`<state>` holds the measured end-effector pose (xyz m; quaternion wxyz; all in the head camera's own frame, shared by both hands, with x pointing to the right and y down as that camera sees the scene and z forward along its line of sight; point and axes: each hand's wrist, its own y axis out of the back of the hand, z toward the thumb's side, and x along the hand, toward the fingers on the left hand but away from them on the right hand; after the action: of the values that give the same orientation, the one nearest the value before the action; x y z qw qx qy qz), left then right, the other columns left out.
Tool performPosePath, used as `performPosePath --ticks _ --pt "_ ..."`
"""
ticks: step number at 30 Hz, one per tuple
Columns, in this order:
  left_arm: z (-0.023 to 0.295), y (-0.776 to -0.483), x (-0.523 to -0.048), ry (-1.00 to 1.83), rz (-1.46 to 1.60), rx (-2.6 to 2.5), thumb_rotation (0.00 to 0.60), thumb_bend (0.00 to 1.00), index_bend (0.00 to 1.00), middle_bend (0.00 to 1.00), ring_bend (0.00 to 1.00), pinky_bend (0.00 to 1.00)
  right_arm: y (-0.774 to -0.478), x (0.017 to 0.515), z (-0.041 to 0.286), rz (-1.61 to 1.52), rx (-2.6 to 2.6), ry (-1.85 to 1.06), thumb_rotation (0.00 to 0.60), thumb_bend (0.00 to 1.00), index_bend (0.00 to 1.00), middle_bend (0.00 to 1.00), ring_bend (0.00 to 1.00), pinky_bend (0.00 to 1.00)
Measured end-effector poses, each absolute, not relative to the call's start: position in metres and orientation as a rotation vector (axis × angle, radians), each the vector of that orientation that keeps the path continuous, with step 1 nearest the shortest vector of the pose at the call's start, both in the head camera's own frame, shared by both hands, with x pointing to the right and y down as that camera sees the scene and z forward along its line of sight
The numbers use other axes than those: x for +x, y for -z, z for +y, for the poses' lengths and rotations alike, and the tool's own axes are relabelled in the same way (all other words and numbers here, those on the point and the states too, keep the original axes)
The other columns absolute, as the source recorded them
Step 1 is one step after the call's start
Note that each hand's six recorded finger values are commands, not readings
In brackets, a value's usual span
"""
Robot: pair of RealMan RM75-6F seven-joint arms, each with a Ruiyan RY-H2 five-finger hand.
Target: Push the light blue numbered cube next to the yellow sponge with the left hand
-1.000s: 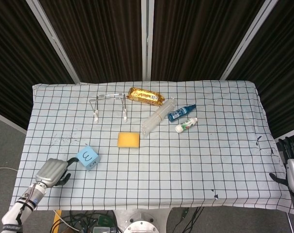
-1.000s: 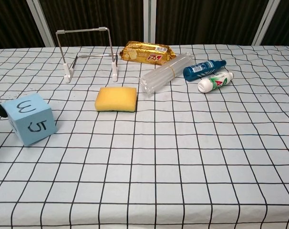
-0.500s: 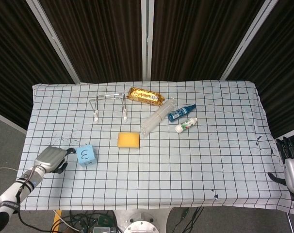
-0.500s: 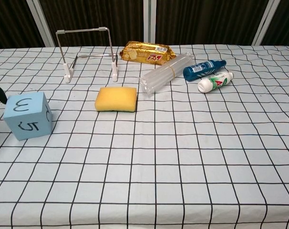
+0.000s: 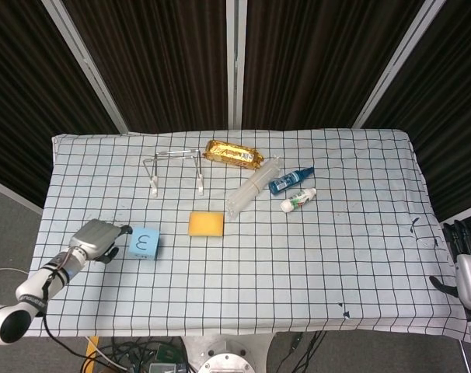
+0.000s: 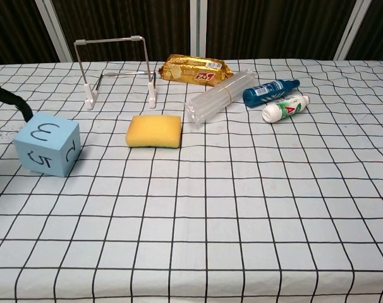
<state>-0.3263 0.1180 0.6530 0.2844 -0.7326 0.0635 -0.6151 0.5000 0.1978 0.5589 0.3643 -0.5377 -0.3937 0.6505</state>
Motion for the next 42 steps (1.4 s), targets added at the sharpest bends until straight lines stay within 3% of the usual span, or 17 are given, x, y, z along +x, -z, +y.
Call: performPosePath --ticks 19,42 --pt "0.092 -0.66 -0.305 1.632 0.084 -1.867 0.6 0.51 0.2 0.82 0.86 0.87 -0.565 0.504 0.199 -1.007 -1.385 -1.694 0.6 0.06 0.0 0.0 0.0 0.0" --pt "0.086 -0.668 -0.258 1.518 0.045 -1.888 0.6 0.52 0.2 0.82 0.86 0.87 -0.568 0.51 0.2 -1.015 -1.386 -1.709 0.6 0.06 0.0 0.0 0.0 0.0"
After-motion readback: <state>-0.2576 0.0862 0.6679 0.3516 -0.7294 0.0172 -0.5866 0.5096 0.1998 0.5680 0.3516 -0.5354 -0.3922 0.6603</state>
